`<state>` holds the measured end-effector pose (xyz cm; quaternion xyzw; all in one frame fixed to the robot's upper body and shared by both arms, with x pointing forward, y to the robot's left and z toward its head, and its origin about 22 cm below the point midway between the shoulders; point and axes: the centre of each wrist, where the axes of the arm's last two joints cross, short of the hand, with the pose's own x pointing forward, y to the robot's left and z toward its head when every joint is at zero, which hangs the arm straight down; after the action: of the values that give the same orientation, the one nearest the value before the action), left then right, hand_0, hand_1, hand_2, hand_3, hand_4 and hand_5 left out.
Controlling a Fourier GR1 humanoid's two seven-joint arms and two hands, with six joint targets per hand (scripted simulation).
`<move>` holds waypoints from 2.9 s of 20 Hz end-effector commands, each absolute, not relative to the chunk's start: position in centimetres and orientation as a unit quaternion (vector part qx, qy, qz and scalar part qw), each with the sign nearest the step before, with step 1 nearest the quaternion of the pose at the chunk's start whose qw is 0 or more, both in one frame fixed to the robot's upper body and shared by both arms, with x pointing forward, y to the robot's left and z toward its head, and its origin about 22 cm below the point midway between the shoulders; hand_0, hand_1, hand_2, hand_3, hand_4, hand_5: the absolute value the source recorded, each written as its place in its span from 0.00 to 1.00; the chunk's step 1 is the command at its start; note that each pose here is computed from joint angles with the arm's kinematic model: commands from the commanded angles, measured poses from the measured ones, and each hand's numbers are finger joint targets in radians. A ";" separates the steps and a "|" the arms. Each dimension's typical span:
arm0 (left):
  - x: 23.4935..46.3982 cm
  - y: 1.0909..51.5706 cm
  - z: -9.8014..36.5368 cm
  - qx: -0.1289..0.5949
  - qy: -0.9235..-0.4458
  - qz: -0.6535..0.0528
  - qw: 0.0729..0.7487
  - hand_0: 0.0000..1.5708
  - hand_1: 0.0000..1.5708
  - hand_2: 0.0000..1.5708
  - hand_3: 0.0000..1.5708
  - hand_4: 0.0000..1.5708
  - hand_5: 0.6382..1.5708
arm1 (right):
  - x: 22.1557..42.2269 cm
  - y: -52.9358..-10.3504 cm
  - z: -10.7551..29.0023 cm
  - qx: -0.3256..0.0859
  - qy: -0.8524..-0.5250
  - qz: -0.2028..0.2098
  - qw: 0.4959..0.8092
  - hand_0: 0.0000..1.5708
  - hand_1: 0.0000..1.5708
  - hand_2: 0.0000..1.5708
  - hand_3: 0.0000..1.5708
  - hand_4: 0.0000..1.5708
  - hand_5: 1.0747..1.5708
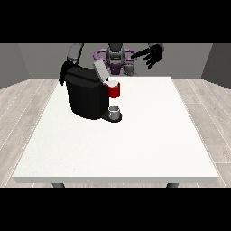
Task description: Insert the coffee pod into the coffee machine and close the lid
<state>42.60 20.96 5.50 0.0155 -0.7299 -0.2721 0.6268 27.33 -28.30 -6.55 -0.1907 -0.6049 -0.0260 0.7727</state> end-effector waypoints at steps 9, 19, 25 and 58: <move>34.2 24.2 -6.8 -0.049 -0.640 -0.155 0.751 0.00 0.00 0.00 0.00 0.25 1.00 | 26.7 -25.5 -5.3 -0.094 -0.642 -0.009 0.761 0.00 0.00 0.00 0.00 0.00 1.00; 33.3 23.1 -6.1 -0.085 -0.638 -0.150 0.750 0.00 0.00 0.00 0.00 0.25 1.00 | 31.9 -27.2 2.4 -0.118 -0.687 0.069 0.714 0.00 0.00 0.00 0.00 0.15 1.00; 33.8 23.1 -2.9 -0.062 -0.688 -0.141 0.709 0.00 0.00 0.00 0.00 0.24 1.00 | 33.2 -28.0 3.5 -0.090 -0.708 0.030 0.700 0.00 0.00 0.00 0.00 0.00 1.00; 28.8 28.9 1.2 0.009 -0.732 -0.124 0.670 0.00 0.00 0.00 0.00 0.22 1.00 | 39.4 -20.4 8.0 -0.003 -0.708 0.097 0.699 0.00 0.00 0.00 0.00 0.08 1.00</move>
<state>29.57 26.88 1.82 -0.0037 -0.7368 -0.1202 0.6653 39.28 -21.59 7.89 -0.0084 -0.7129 0.0767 0.6970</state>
